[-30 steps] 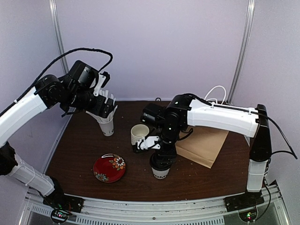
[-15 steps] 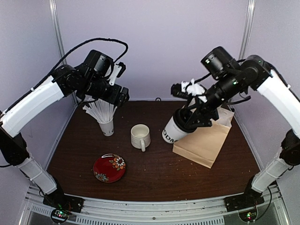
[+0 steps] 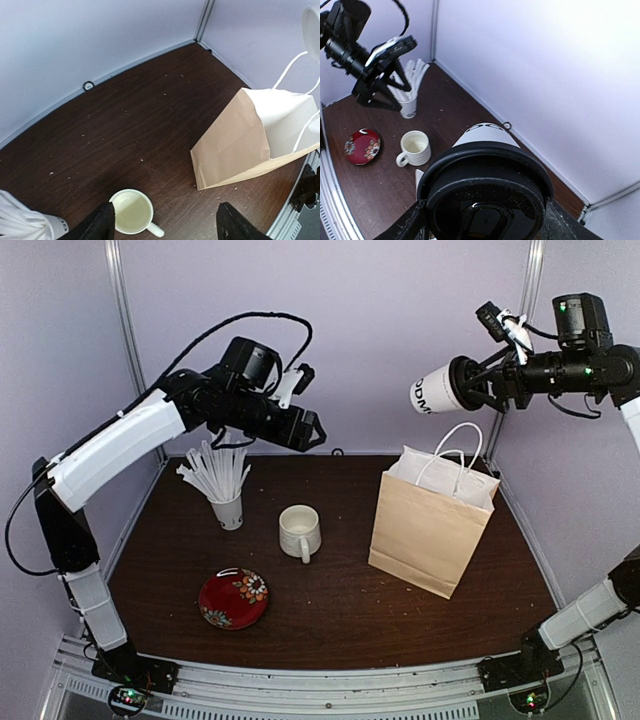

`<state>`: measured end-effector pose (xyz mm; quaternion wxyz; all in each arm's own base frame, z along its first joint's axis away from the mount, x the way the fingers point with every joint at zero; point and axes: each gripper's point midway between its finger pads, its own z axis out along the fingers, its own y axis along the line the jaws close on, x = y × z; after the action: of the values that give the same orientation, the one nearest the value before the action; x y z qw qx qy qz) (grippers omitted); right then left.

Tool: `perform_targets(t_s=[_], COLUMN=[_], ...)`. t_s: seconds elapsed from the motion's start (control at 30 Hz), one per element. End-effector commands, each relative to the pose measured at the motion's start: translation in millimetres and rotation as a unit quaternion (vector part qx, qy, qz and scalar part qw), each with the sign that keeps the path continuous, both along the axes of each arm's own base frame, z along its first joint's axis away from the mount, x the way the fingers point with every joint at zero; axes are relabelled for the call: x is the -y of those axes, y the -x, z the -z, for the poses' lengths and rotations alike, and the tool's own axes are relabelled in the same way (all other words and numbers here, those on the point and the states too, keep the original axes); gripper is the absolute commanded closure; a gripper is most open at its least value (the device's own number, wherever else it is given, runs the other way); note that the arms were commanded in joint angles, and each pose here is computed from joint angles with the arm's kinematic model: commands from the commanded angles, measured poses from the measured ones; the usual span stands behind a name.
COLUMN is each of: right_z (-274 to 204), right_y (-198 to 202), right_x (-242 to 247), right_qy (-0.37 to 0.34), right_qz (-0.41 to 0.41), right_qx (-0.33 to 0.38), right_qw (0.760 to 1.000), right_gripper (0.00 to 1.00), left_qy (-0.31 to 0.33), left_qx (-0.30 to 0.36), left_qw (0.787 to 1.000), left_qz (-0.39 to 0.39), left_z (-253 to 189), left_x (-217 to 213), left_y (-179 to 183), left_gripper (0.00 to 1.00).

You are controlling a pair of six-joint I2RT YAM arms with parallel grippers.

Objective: Pack the takeout coffee

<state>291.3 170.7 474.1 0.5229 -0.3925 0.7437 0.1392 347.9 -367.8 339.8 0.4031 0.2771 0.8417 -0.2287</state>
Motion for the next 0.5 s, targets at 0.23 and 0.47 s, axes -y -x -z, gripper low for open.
perform_targets(t_s=[0.23, 0.47], right_z=[-3.6, 71.1], right_y=[-60.4, -81.4], right_x=[105.9, 148.6], right_qy=[0.027, 0.076], right_qz=[0.250, 0.305], right_qx=[0.058, -0.019], right_qw=[0.966, 0.949], right_gripper=[0.44, 0.44], left_qy=[0.101, 0.139], left_qx=[-0.022, -0.032], left_qw=[0.987, 0.982], left_qz=[0.126, 0.128], left_z=[-7.0, -9.0], left_x=[108.1, 127.0], left_y=[16.9, 12.1], left_gripper=[0.28, 0.28])
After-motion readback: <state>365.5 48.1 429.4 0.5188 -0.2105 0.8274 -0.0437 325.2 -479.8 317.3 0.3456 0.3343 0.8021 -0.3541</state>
